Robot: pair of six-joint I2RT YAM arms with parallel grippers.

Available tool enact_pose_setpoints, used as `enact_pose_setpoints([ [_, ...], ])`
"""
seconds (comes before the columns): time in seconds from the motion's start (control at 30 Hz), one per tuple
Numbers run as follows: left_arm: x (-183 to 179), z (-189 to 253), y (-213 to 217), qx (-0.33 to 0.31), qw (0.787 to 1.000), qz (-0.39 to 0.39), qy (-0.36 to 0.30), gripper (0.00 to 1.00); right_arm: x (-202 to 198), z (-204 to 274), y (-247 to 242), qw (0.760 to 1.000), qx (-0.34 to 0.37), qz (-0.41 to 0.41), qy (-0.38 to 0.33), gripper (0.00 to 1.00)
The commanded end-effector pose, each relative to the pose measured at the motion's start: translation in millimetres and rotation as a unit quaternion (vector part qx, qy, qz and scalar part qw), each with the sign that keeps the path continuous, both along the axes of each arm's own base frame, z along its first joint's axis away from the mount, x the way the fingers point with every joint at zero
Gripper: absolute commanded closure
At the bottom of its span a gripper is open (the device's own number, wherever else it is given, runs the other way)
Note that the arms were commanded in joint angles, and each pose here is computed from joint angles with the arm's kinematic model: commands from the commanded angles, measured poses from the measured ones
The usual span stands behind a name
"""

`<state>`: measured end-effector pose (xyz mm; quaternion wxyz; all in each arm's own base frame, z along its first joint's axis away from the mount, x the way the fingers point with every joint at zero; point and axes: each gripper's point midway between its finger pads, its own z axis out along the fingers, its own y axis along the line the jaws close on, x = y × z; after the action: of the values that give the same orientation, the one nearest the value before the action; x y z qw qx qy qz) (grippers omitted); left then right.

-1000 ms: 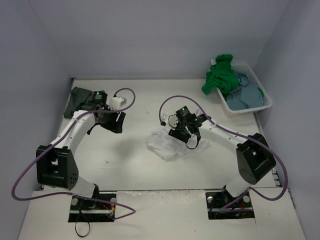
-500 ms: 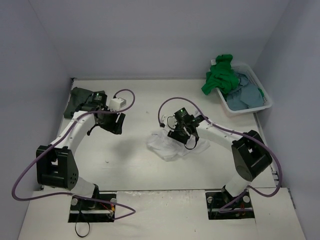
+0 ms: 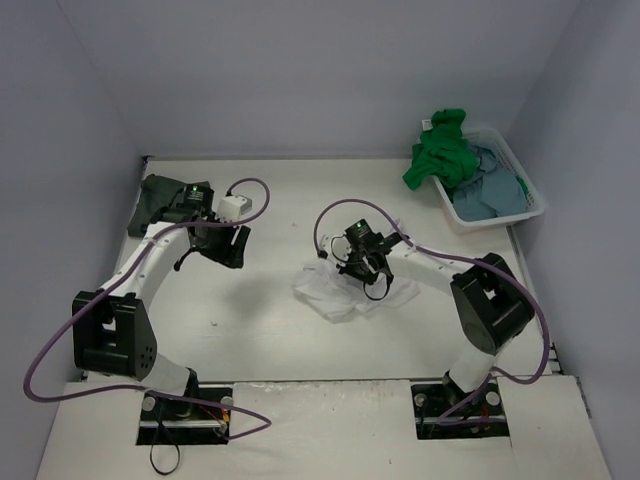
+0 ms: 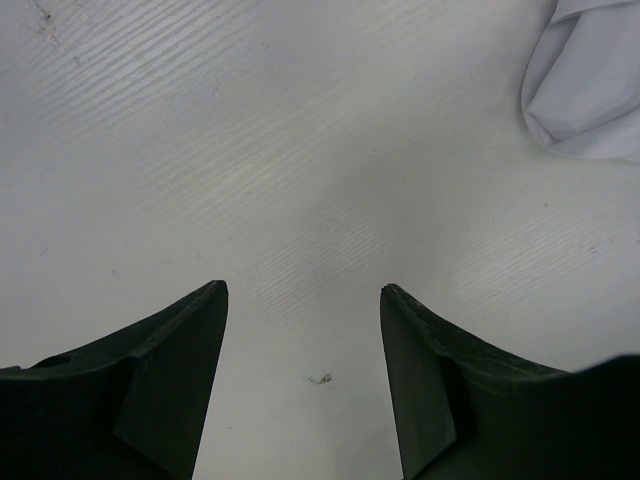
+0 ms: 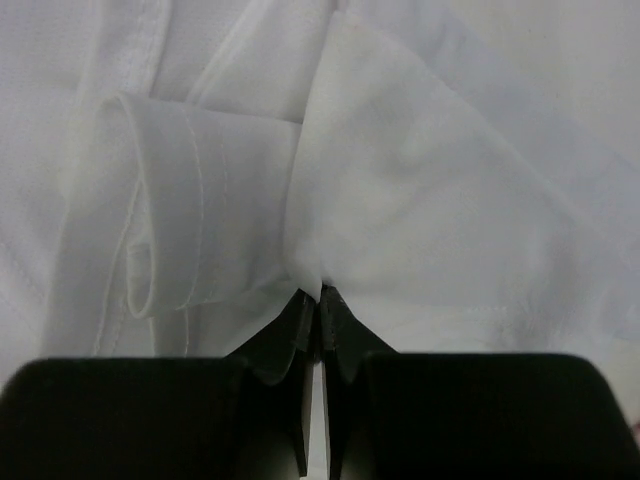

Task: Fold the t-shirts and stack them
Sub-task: Flatten out the crumpled T-shirt at the center of the board.

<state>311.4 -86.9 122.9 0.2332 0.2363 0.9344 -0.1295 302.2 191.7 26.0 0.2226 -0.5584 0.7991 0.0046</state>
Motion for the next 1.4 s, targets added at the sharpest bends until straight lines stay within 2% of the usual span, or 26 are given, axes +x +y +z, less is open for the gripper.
enact_pose_setpoints([
  [0.0, 8.0, 10.6, 3.3, 0.002, 1.0, -0.003, -0.03, 0.43, 11.1, 6.1, 4.6, 1.0, 0.003, -0.008, -0.027, 1.0],
  [0.1, 7.6, 10.7, 3.7, 0.002, 0.999, -0.003, -0.032, 0.43, 17.8, 15.2, 2.2, 0.999, -0.005, -0.016, -0.051, 1.0],
  [0.23, 7.2, 12.1, -1.2, -0.011, 1.0, -0.007, -0.029, 0.43, 37.9, 54.8, -5.9, 0.992, -0.022, -0.033, -0.117, 1.0],
  [0.37, 4.1, 13.5, -15.8, -0.027, 0.999, -0.027, -0.024, 0.43, 62.6, 130.1, -15.3, 0.978, -0.024, -0.043, -0.203, 1.0],
  [0.4, 4.0, 14.6, -19.4, -0.027, 0.999, -0.032, -0.026, 0.43, 71.5, 165.4, -14.2, 0.97, -0.005, -0.051, -0.236, 1.0],
  [0.5, 1.7, 17.8, -38.5, -0.029, 0.997, -0.063, -0.033, 0.43, 81.9, 216.7, -23.5, 0.958, 0.013, -0.068, -0.278, 1.0],
  [0.57, 0.7, 19.1, -49.2, -0.028, 0.996, -0.082, -0.035, 0.43, 84.4, 230.3, -31.9, 0.952, 0.004, -0.078, -0.296, 1.0],
  [0.7, -2.1, 24.9, -88.2, -0.03, 0.988, -0.143, -0.047, 0.43, 88.1, 239.8, -55.4, 0.945, -0.024, -0.093, -0.313, 1.0],
  [0.93, 17.2, 42.1, -154.5, -0.053, 0.972, -0.205, -0.098, 0.42, 102.4, 247.1, -117.2, 0.934, -0.039, -0.16, -0.317, 1.0],
  [1.17, 63.3, 42.9, -178.2, -0.062, 0.966, -0.183, -0.174, 0.42, 105.1, 245.2, -151.9, 0.93, -0.037, -0.192, -0.311, 1.0],
  [1.37, 78.4, 22.3, -201.5, -0.098, 0.965, -0.182, -0.163, 0.41, 104.4, 248.8, -165.5, 0.927, -0.028, -0.205, -0.312, 1.0],
])
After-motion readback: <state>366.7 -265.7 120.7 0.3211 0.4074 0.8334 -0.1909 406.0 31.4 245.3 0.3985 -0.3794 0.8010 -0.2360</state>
